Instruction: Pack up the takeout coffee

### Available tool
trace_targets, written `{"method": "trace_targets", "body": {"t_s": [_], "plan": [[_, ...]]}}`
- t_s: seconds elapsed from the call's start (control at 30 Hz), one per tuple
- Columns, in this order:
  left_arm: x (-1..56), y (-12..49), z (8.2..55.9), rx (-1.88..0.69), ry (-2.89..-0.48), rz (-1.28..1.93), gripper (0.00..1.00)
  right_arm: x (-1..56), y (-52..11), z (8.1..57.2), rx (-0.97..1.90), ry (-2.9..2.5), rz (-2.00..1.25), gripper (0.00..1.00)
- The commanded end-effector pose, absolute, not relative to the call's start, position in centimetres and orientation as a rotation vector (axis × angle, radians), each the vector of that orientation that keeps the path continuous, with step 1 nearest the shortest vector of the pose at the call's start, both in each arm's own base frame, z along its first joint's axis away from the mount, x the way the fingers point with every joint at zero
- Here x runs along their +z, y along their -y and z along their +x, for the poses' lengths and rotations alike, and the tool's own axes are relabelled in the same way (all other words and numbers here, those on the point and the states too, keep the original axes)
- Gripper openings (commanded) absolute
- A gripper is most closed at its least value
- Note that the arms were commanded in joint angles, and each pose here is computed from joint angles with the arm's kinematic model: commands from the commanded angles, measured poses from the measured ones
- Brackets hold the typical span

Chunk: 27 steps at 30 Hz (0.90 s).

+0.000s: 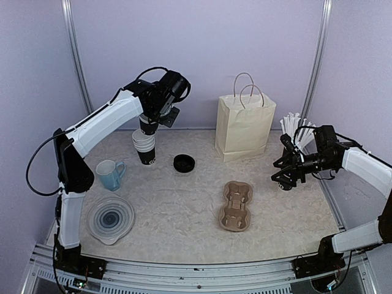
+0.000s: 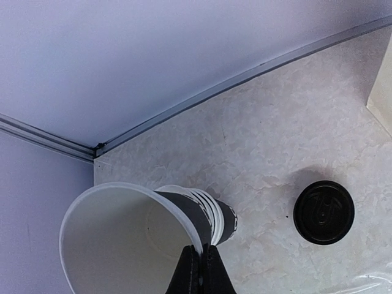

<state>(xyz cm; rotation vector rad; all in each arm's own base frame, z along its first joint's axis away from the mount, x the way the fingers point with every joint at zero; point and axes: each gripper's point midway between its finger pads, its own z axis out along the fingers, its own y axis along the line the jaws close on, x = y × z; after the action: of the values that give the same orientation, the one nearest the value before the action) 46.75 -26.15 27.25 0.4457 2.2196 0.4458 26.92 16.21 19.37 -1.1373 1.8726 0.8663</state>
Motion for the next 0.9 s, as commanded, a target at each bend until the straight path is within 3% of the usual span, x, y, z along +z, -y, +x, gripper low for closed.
{"method": "trace_targets", "body": {"t_s": [0.0,0.23,0.37,0.87], "plan": [[34.0,28.1,43.0,0.417,-2.066,0.415,0.00,19.6,-16.7,26.3,0.878,-1.842,-1.164,0.82],[33.4,36.4,35.4,0.060,-2.021,0.739,0.00,19.2,-16.6,26.3,0.868,-1.854,-1.164,0.81],[29.6,39.6,31.1,-0.072,-2.075,0.947,0.00,18.9,-16.5,26.4,0.867,-1.860,-1.165,0.82],[14.5,45.7,20.7,-0.218,-2.180,1.432,0.00,18.6,-16.6,26.4,0.869,-1.870,-1.170,0.81]]}}
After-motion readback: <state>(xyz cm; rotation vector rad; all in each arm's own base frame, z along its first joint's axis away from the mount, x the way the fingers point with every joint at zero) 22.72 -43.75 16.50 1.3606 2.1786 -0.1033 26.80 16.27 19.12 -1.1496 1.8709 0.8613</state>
